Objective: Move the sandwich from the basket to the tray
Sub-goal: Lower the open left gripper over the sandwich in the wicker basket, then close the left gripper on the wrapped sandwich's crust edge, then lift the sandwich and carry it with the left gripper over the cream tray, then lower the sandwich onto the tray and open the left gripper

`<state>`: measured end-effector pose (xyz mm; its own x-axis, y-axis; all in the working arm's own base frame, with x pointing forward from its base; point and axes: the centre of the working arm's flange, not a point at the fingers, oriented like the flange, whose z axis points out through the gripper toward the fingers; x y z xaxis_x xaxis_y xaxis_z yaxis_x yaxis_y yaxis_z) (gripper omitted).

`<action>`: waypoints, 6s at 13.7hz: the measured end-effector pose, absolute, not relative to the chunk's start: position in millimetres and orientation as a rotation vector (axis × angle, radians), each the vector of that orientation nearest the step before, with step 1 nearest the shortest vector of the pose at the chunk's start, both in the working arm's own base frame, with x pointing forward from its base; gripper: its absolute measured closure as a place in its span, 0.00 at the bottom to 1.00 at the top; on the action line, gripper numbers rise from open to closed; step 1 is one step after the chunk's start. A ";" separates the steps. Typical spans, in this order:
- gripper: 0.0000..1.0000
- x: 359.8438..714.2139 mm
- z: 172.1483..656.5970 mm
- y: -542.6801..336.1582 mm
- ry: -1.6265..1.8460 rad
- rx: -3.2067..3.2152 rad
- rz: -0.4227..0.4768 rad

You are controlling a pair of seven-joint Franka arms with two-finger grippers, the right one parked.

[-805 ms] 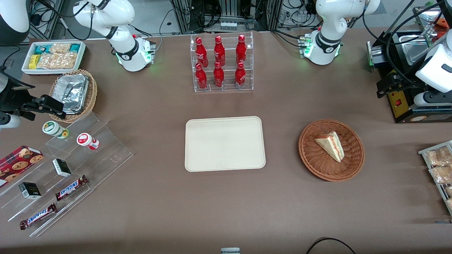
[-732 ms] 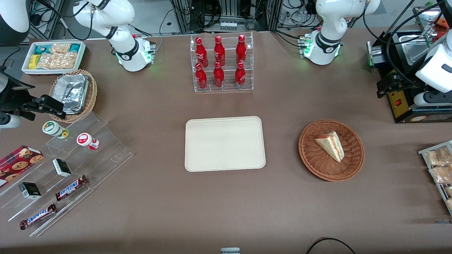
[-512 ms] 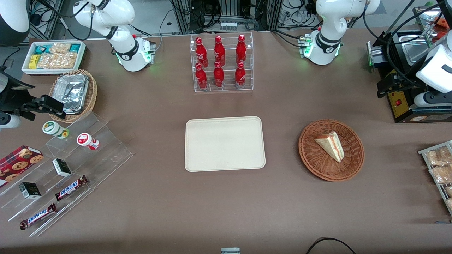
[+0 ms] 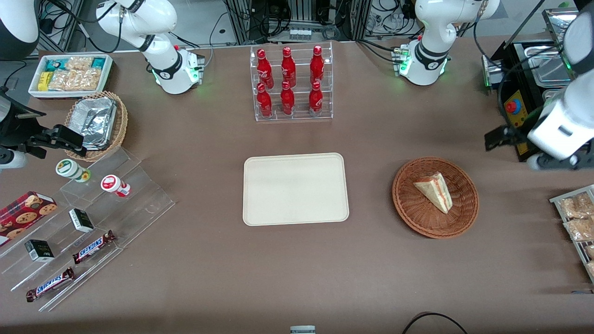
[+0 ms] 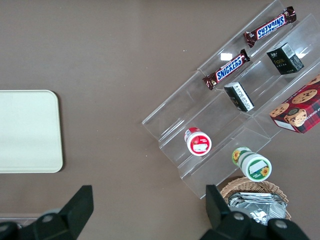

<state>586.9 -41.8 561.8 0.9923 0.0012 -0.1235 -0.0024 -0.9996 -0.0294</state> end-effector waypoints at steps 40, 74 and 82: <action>0.73 548.5 249.7 -75.2 -0.697 -3.052 -0.001; 0.85 494.0 293.5 -518.1 0.168 -3.241 0.063; 0.80 494.0 236.6 -529.8 0.169 -3.265 0.058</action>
<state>494.0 -529.8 236.6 0.9940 -0.1053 -0.0288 -0.1007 -0.9865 0.1294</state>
